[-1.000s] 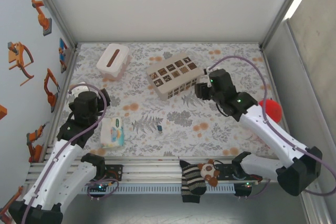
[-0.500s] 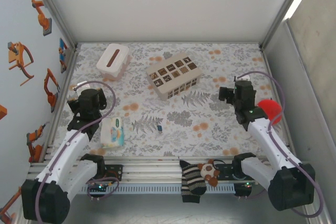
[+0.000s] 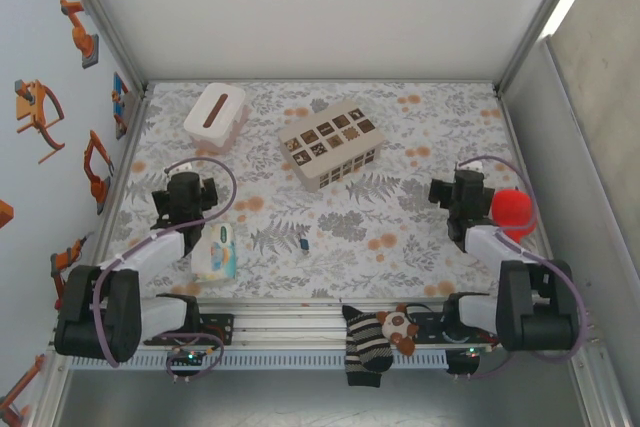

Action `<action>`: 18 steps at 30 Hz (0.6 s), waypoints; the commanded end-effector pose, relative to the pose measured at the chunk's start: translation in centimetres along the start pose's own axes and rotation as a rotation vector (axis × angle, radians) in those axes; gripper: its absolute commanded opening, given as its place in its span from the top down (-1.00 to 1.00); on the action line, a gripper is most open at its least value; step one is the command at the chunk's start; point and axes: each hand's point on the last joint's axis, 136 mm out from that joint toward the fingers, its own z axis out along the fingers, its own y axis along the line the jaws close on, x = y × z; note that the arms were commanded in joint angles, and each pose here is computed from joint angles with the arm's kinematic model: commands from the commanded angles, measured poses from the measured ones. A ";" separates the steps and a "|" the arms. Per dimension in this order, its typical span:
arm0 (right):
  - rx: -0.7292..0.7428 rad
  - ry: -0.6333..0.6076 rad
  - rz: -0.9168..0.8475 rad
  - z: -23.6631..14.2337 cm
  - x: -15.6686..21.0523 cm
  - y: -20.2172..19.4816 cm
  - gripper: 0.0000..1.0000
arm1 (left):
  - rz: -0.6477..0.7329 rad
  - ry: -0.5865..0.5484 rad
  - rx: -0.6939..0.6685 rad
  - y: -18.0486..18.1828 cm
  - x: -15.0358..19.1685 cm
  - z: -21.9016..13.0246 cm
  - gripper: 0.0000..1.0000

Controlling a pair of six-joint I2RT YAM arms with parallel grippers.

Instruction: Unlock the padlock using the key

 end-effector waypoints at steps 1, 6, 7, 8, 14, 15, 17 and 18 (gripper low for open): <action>-0.051 -0.182 0.000 0.0 -3.9 0.7 -0.99 | -0.012 -0.113 0.096 -1.4 -2.4 0.1 -0.92; -0.151 -0.274 0.019 0.7 -5.0 1.9 -0.99 | -0.022 -0.208 0.159 -2.0 -3.5 0.4 -0.92; -0.168 -0.293 0.024 1.0 -4.9 2.1 -0.99 | -0.028 -0.225 0.171 -2.0 -3.7 0.6 -0.92; -0.169 -0.287 0.024 1.4 -4.4 2.3 -0.99 | -0.031 -0.240 0.186 -2.1 -3.9 0.7 -0.92; -0.194 -0.302 0.021 2.0 -3.1 2.7 -0.99 | -0.062 -0.263 0.210 -2.0 -2.7 2.6 -0.92; -0.192 -0.300 0.024 2.2 -3.2 2.7 -0.99 | -0.057 -0.261 0.223 -2.3 -2.5 2.9 -0.92; -0.172 -0.262 0.033 3.0 -3.4 2.4 -0.99 | -0.034 -0.256 0.247 -3.0 -2.5 3.5 -0.92; -0.147 -0.228 0.044 3.6 -3.4 2.1 -0.99 | -0.030 -0.224 0.246 -3.1 -2.4 3.8 -0.92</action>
